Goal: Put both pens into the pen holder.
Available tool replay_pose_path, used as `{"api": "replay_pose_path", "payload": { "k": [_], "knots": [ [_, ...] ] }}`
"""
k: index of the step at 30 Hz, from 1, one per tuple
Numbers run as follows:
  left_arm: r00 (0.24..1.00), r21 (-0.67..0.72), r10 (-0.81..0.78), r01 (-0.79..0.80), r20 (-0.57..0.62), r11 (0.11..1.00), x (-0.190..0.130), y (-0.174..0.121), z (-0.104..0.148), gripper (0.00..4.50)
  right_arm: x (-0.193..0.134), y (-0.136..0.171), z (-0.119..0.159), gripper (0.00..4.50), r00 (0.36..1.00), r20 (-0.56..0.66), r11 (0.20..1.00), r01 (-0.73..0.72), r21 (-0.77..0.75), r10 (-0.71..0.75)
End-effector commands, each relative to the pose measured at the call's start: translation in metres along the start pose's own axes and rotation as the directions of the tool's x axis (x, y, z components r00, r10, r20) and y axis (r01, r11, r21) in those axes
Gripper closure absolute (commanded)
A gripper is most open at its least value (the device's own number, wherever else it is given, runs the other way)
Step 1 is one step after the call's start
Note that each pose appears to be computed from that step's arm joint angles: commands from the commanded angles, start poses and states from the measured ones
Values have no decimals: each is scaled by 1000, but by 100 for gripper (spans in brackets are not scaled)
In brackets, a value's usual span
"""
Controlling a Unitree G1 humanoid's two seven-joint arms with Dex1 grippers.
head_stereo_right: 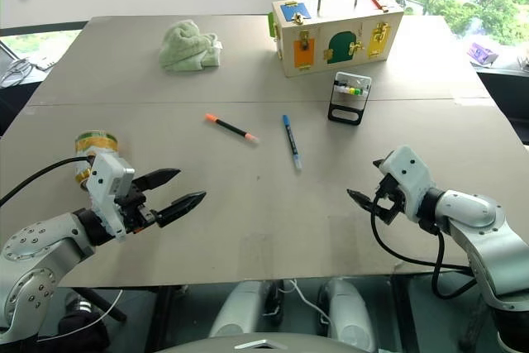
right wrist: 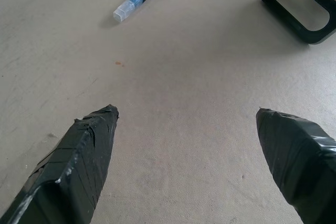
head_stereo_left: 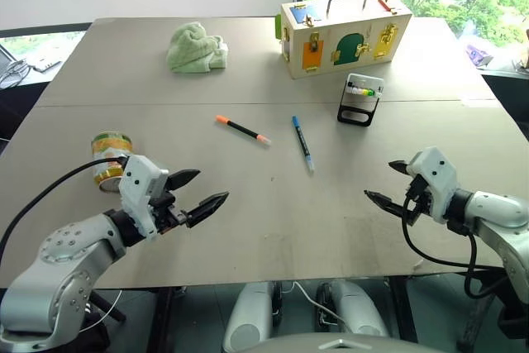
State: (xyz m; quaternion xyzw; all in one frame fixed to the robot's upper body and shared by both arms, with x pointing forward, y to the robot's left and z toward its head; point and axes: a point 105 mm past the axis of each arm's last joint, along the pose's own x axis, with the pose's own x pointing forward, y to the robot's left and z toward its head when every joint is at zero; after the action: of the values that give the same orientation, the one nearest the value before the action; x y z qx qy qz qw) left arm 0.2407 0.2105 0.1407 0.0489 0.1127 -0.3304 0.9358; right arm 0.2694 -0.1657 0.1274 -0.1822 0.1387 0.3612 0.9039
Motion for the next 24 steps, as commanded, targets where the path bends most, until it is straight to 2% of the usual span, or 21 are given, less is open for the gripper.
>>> {"api": "replay_pose_path", "payload": {
  "k": [1,5,11,16,21,24],
  "knots": [
    [999,49,-15,14,29,999,-4,-4,13,2,3,-1,17,0,999,46,1000,0,26,-1],
    [998,76,-59,58,13,995,-2,-10,16,2,45,-1,59,0,999,24,987,-40,153,36],
    [993,122,-105,98,47,988,-5,-14,32,2,98,-2,90,0,979,-189,941,-6,339,74],
    [988,177,-156,153,5,972,-11,-20,32,2,135,4,122,0,942,-326,940,34,338,83],
    [980,182,-198,191,22,964,-15,-23,37,2,169,15,147,0,931,-346,930,22,366,114],
    [981,186,-193,185,22,965,-17,-24,36,2,188,16,148,0,933,-349,938,43,343,85]
  ]
}}
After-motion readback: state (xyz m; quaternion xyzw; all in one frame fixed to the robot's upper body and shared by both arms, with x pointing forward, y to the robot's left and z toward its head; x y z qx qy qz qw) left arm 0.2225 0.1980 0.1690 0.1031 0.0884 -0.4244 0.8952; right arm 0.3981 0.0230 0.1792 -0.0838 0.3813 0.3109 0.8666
